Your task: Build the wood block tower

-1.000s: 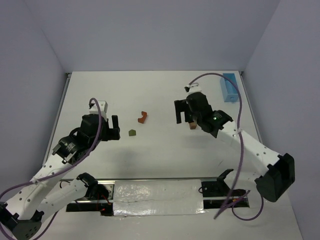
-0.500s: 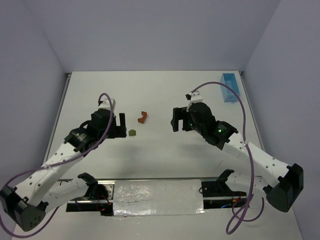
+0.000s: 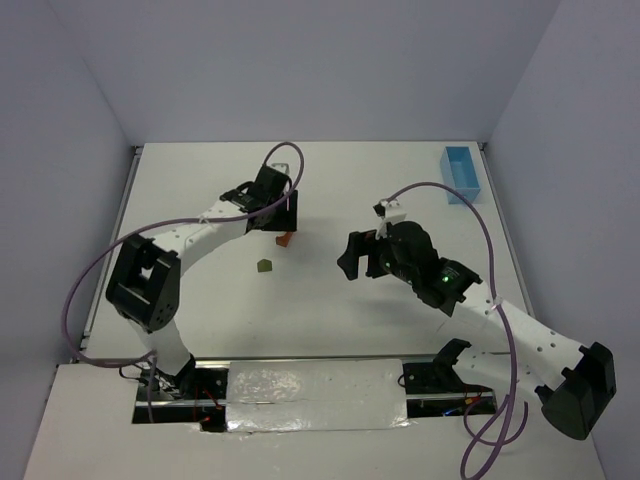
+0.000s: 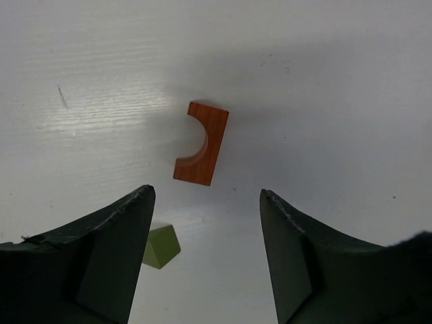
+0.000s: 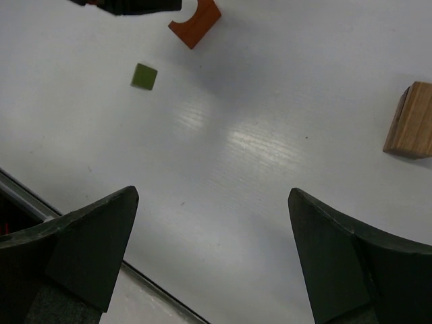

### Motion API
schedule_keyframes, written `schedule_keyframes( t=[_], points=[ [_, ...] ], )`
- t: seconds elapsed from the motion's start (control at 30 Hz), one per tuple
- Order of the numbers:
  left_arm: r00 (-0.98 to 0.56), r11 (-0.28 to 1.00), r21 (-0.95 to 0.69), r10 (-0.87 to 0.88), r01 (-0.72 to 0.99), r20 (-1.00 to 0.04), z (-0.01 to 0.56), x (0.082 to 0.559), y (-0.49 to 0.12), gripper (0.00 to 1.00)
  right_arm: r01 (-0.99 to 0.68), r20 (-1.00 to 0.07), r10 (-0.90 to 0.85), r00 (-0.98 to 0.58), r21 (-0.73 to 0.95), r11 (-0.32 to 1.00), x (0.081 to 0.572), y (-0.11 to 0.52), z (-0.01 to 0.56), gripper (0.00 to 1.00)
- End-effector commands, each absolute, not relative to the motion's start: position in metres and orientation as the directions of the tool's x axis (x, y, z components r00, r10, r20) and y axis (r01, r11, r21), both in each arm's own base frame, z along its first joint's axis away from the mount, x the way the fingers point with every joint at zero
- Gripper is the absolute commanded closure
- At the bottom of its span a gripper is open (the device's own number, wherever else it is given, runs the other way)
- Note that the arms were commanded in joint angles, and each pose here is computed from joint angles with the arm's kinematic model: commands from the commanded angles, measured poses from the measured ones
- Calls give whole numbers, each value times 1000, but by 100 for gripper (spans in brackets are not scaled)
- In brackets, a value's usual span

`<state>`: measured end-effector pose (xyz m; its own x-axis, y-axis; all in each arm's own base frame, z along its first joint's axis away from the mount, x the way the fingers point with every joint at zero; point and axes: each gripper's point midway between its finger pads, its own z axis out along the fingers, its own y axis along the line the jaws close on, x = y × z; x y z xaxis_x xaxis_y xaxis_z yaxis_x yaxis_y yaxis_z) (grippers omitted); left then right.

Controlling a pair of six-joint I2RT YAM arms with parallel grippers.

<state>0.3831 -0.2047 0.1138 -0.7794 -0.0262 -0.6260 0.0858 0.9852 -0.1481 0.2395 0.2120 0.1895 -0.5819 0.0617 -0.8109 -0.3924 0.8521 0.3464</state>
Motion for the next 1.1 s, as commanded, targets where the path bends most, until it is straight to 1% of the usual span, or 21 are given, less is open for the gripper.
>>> schedule_keyframes(
  t=[0.0, 0.1, 0.17, 0.2, 0.43, 0.8, 0.87, 0.93, 1.07],
  points=[
    [-770, 976, -155, 20, 155, -638, 115, 404, -217, 25, -419, -817, 73, -571, 367, 831, 238, 215, 192, 1],
    [-791, 976, -132, 59, 175, -609, 101, 408, -220, 28, -421, -816, 53, -576, 352, 836, 238, 214, 186, 1],
    [-799, 981, -107, 65, 160, -598, 94, 409, -216, 36, -424, -816, 48, -577, 349, 836, 237, 214, 184, 1],
    [-806, 982, -100, 70, 159, -587, 87, 409, -215, 38, -425, -815, 49, -578, 351, 835, 237, 215, 183, 1],
    [-824, 979, -63, 128, 194, -552, 61, 403, -211, 37, -433, -802, 30, -597, 354, 829, 234, 216, 168, 1],
    [-832, 979, -46, 142, 197, -537, 37, 400, -205, 36, -474, -792, 7, -611, 372, 798, 227, 224, 167, 1],
    [-833, 979, -49, 142, 198, -535, 36, 399, -206, 37, -476, -793, 7, -610, 372, 797, 227, 225, 167, 1],
    [-830, 977, -62, 138, 203, -541, 38, 398, -208, 40, -475, -793, 9, -610, 374, 797, 228, 225, 168, 1],
    [-835, 976, -65, 143, 208, -532, 33, 396, -208, 44, -475, -790, 6, -613, 374, 797, 228, 226, 167, 1]
  ],
)
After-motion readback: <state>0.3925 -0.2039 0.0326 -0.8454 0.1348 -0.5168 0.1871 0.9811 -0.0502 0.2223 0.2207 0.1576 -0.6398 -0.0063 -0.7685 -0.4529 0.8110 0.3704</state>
